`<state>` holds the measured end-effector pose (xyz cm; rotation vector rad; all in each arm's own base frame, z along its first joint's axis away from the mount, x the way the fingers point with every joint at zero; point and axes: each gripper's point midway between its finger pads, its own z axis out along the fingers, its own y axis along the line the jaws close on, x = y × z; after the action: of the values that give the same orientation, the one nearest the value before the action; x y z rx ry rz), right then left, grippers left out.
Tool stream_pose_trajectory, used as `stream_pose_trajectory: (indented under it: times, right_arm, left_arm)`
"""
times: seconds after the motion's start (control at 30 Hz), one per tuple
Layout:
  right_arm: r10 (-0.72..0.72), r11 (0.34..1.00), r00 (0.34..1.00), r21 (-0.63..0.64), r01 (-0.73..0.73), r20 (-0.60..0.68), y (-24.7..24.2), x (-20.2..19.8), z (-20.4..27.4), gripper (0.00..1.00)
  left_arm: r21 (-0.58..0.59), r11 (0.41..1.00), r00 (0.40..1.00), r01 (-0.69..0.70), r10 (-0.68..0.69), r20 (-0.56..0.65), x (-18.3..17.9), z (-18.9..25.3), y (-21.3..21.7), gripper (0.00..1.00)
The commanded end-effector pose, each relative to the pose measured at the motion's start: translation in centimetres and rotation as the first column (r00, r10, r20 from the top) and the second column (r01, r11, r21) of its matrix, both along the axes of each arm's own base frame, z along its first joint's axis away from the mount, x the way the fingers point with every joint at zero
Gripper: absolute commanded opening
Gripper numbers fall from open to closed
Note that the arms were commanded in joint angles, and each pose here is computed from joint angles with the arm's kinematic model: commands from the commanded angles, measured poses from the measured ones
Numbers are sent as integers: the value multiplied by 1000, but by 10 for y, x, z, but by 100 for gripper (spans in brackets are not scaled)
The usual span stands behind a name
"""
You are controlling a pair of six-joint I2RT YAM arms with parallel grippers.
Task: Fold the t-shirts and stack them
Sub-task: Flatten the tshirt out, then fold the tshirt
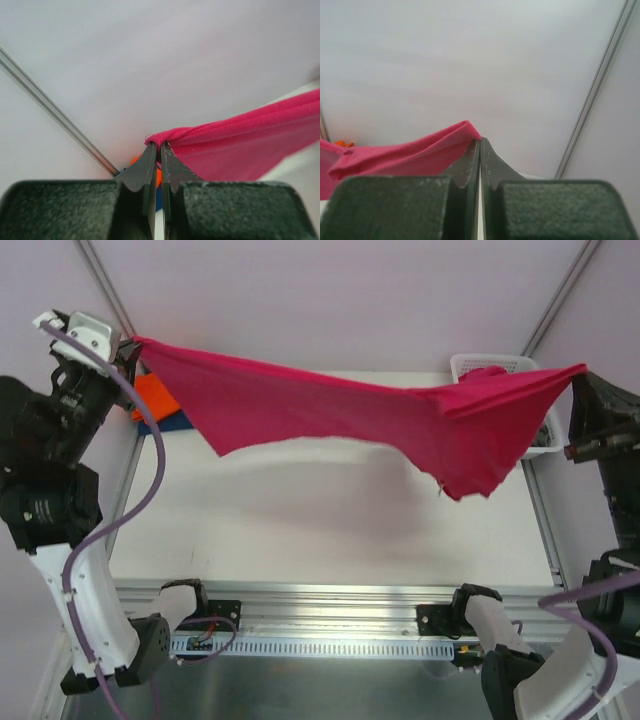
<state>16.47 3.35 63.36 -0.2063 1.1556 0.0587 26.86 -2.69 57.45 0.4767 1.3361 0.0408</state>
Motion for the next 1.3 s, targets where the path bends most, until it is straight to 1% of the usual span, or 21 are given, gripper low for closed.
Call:
stream_pose_trajectory:
  times: [0.0,0.13,0.3,0.4,0.43,0.5,0.53,0.57,0.63,0.67,0.77,0.8,0.87,0.9,0.93,1.03,1.1,1.17,1.2,1.23,1.27]
  right_arm:
    - [0,1000,999,8,0,-47,2,-7,-17,1]
    - [-14,999,999,-30,13,-40,3,-16,-16,1]
    - [-11,999,996,-40,7,-85,-5,22,-23,1]
    - [15,1000,986,-17,-19,-168,-14,74,-45,1]
    - [26,1000,977,-4,-27,-213,-17,94,-60,1]
    - [60,998,947,41,-49,-317,-24,143,-91,1]
    - [71,997,930,58,-53,-360,-27,161,-107,1]
    - [84,995,902,82,-54,-423,-33,195,-132,1]
    - [93,994,868,92,-55,-488,-35,229,-158,1]
    - [106,993,820,104,-56,-562,-37,259,-191,1]
    - [101,995,765,75,-69,-636,-34,301,-228,1]
    - [101,995,703,57,-86,-704,-30,330,-270,1]
    - [101,993,623,42,-109,-776,-22,351,-310,1]
    - [104,992,587,38,-125,-803,-12,376,-335,0]
    - [110,990,555,42,-134,-824,-5,386,-353,1]
    - [104,986,468,28,-166,-878,19,412,-412,1]
    - [105,978,439,11,-210,-892,47,417,-436,1]
    - [102,975,408,10,-222,-907,61,421,-462,1]
    - [92,978,400,7,-208,-912,61,423,-468,1]
    - [82,981,383,6,-196,-920,61,424,-480,1]
    - [63,985,383,-6,-175,-922,59,427,-485,1]
  left_arm:
    - [23,996,993,-89,86,81,-19,12,13,0]
    - [34,994,990,-109,105,92,-27,10,15,0]
    - [49,995,996,-87,88,-16,9,-26,19,0]
    - [45,998,987,-49,55,-151,46,-73,20,0]
    - [41,999,974,-33,42,-225,64,-101,22,0]
    - [38,999,953,-15,26,-301,82,-131,23,0]
    - [31,999,926,-6,17,-377,98,-163,25,0]
    - [41,999,912,6,11,-411,107,-179,26,0]
    - [55,998,860,18,13,-510,130,-227,32,0]
    - [63,998,844,21,16,-536,138,-241,35,0]
    - [87,996,772,24,37,-634,172,-294,47,0]
    - [92,995,754,27,40,-656,181,-308,50,0]
    - [96,995,704,30,47,-708,209,-343,58,0]
    - [83,996,652,37,39,-757,224,-378,60,0]
    - [90,995,666,36,43,-745,240,-374,61,0]
    - [98,993,640,71,30,-768,273,-404,51,0]
    - [114,990,612,81,41,-790,284,-428,45,0]
    - [142,985,623,99,50,-781,296,-429,32,0]
    - [154,983,603,96,66,-795,300,-444,32,0]
    - [156,984,614,87,71,-786,306,-440,31,0]
    - [153,985,602,74,78,-795,309,-448,32,1]
